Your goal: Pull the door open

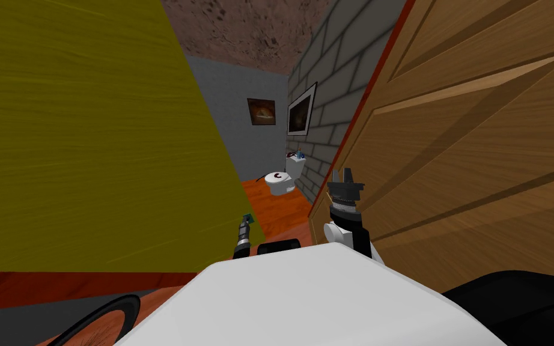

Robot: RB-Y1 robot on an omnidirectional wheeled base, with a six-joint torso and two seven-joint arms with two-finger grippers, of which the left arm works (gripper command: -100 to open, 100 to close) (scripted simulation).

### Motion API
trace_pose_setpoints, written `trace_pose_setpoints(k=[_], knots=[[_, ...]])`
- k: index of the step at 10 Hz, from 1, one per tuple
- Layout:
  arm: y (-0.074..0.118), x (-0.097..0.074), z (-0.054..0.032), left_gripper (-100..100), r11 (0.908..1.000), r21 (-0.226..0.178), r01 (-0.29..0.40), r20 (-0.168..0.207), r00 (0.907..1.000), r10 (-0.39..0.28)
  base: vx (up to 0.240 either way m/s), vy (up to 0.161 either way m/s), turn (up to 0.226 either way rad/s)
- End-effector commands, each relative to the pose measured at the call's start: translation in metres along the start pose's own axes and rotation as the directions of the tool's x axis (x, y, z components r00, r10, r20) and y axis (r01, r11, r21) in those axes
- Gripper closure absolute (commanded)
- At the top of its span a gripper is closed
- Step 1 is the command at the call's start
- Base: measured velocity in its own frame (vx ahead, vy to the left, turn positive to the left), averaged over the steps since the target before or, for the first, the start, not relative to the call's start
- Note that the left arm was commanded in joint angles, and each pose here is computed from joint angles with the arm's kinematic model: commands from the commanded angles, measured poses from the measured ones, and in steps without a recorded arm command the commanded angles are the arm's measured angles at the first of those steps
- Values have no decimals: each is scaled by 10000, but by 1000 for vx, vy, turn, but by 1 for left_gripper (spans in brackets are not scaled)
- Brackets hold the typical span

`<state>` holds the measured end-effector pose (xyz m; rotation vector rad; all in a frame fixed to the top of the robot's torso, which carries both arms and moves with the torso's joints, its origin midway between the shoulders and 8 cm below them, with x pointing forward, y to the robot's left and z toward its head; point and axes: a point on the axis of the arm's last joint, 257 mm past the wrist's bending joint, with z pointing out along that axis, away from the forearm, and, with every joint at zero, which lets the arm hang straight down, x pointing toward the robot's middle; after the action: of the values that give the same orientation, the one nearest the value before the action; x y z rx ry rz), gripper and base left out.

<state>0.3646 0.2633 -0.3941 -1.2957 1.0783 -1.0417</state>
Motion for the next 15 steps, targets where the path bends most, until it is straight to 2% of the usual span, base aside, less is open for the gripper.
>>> trace_pose_setpoints(k=[1, 6, 7, 15], knots=[[-16, -56, 14, 100, 9999, 55, -87, -14, 10000, 87, -96, 9, 1], [-57, -233, 61, 100, 9992, 186, -351, -67, 9994, 352, -200, 16, 29], [-40, -186, 69, -100, 9994, 153, -316, -103, 9994, 317, -240, 31, 29], [-11, -180, 152, -100, 9987, 125, -484, -291, 9984, 488, -216, 15, 43]])
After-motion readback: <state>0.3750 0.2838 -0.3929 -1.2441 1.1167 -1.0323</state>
